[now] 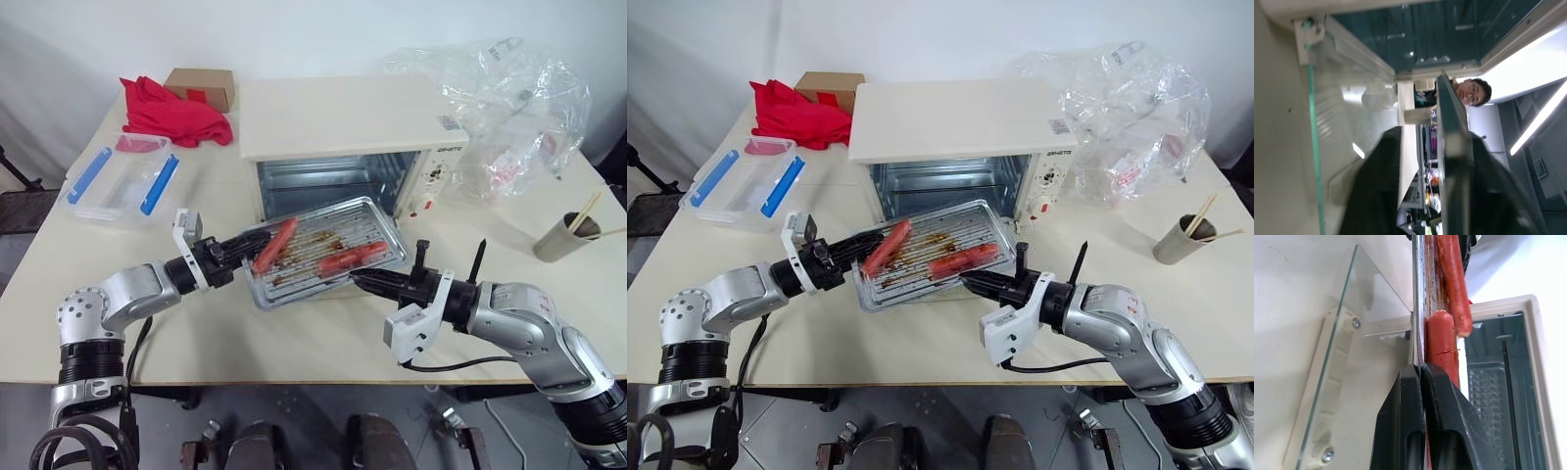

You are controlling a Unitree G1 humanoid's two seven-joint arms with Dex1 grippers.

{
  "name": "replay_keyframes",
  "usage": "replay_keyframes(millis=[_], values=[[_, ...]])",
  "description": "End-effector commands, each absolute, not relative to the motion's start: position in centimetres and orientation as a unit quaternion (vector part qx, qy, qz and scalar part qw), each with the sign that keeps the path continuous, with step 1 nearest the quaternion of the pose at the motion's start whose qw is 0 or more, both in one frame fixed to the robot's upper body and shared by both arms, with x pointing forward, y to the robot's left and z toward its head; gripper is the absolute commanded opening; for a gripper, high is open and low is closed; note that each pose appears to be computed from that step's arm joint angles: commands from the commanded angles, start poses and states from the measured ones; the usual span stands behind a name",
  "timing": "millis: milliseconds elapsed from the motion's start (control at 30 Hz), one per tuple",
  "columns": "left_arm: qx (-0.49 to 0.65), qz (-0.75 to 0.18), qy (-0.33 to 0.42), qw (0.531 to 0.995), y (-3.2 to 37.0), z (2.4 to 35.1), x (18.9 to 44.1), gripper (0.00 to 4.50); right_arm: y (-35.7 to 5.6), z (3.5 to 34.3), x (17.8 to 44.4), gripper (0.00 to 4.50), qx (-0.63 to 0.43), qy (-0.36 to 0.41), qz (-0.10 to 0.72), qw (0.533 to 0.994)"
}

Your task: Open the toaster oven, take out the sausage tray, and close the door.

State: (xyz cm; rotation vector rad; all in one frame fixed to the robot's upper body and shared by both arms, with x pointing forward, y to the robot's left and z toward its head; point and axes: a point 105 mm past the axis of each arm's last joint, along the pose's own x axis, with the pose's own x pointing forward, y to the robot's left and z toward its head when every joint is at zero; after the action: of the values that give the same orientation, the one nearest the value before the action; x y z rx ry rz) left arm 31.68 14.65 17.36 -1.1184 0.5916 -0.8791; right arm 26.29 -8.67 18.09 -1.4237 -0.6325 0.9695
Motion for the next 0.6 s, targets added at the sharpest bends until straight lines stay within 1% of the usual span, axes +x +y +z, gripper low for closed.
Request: replay_keyframes(millis=[33,267,433,467,500,533,567,600], values=[[-0.494,-0.421,0.271,0.711,14.2,18.0,31.1,0.97,-8.4,19.4,25.9,0.0,-0.605,-0.302,0.409,0.613],[-0.489,-0.431,0.283,0.704,13.7,17.8,30.8,0.97,-8.3,19.4,26.1,0.0,-0.605,-0.303,0.409,0.613],[-0.493,-0.444,0.293,0.689,12.4,16.9,30.0,0.97,-7.9,19.4,26.4,0.0,-0.602,-0.305,0.41,0.613],[-0.495,-0.445,0.292,0.687,12.4,16.9,30.0,0.69,-7.9,19.4,26.4,0.0,-0.6,-0.304,0.413,0.614],[-0.498,-0.445,0.29,0.686,12.4,16.9,30.1,0.61,-7.8,19.4,26.5,0.0,-0.598,-0.303,0.414,0.615],[-0.499,-0.446,0.289,0.685,12.4,17.0,30.1,0.42,-7.8,19.4,26.5,0.0,-0.596,-0.302,0.415,0.617],[-0.5,-0.446,0.288,0.685,12.4,17.0,30.1,0.08,-7.8,19.4,26.5,0.0,-0.593,-0.299,0.417,0.62],[-0.503,-0.445,0.285,0.684,12.4,17.0,30.1,0.02,-7.8,19.5,26.6,0.0,-0.59,-0.298,0.417,0.623]])
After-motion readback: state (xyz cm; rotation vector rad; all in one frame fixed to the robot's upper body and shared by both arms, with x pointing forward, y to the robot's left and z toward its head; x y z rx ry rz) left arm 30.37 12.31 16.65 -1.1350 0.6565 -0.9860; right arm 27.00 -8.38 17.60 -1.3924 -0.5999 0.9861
